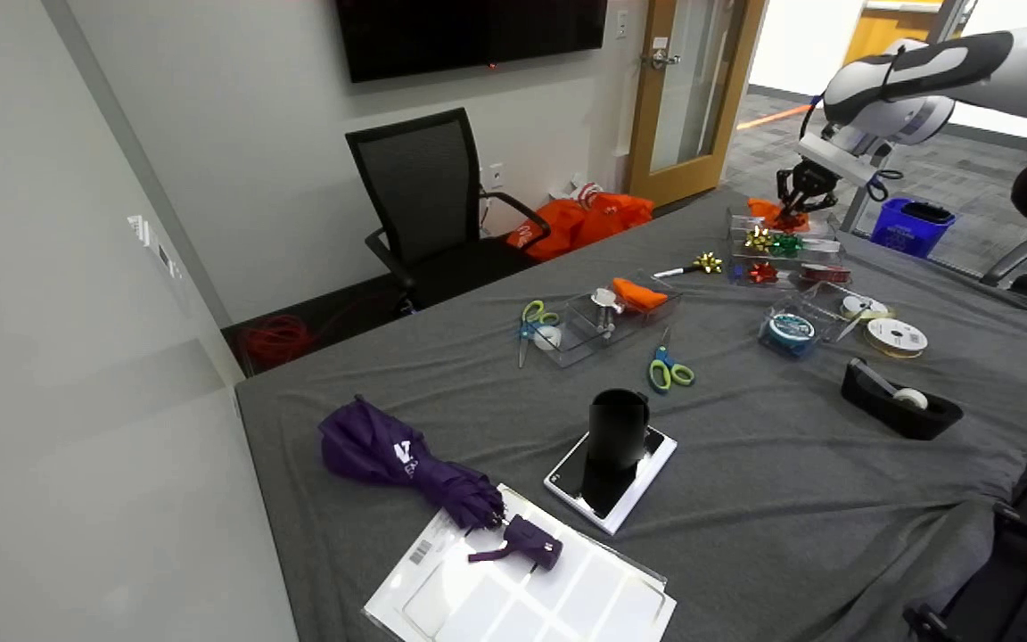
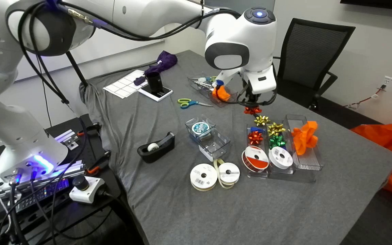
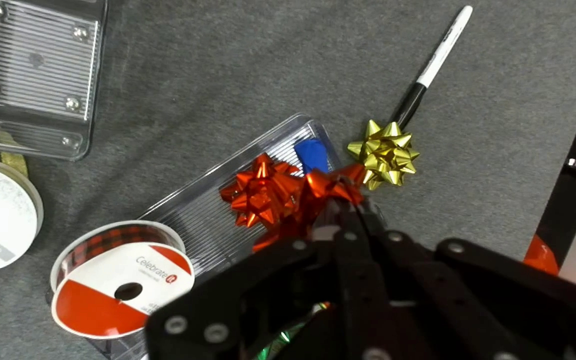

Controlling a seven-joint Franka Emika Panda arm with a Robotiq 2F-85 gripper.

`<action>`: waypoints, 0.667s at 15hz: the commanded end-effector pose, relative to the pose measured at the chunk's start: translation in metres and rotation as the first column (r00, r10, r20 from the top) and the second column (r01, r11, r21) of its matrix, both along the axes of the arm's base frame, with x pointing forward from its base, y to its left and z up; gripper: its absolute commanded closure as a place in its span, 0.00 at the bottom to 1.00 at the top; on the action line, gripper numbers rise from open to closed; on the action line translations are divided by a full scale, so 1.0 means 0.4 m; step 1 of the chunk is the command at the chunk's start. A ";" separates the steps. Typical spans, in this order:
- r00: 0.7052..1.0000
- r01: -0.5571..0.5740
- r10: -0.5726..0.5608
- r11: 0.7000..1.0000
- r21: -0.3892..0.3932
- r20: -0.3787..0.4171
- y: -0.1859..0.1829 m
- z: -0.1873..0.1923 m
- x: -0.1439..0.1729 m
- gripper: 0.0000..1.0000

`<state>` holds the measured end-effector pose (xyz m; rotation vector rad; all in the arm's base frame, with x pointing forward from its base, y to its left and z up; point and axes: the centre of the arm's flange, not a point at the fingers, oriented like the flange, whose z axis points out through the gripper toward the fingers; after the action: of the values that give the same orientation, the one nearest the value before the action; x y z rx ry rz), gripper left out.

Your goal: Remove the red ribbons from the clear case on the left and then put them in the bottom compartment of the clear case on the right

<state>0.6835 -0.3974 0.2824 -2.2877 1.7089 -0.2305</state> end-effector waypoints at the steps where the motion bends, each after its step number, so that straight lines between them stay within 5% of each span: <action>1: 1.000 0.030 -0.030 0.999 -0.013 -0.009 -0.047 -0.053 0.013 0.99; 10: 0.984 0.161 -0.164 0.986 -0.040 -0.066 -0.155 -0.187 0.012 0.99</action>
<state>0.6712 -0.4367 0.2218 -2.2420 1.8786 -0.2027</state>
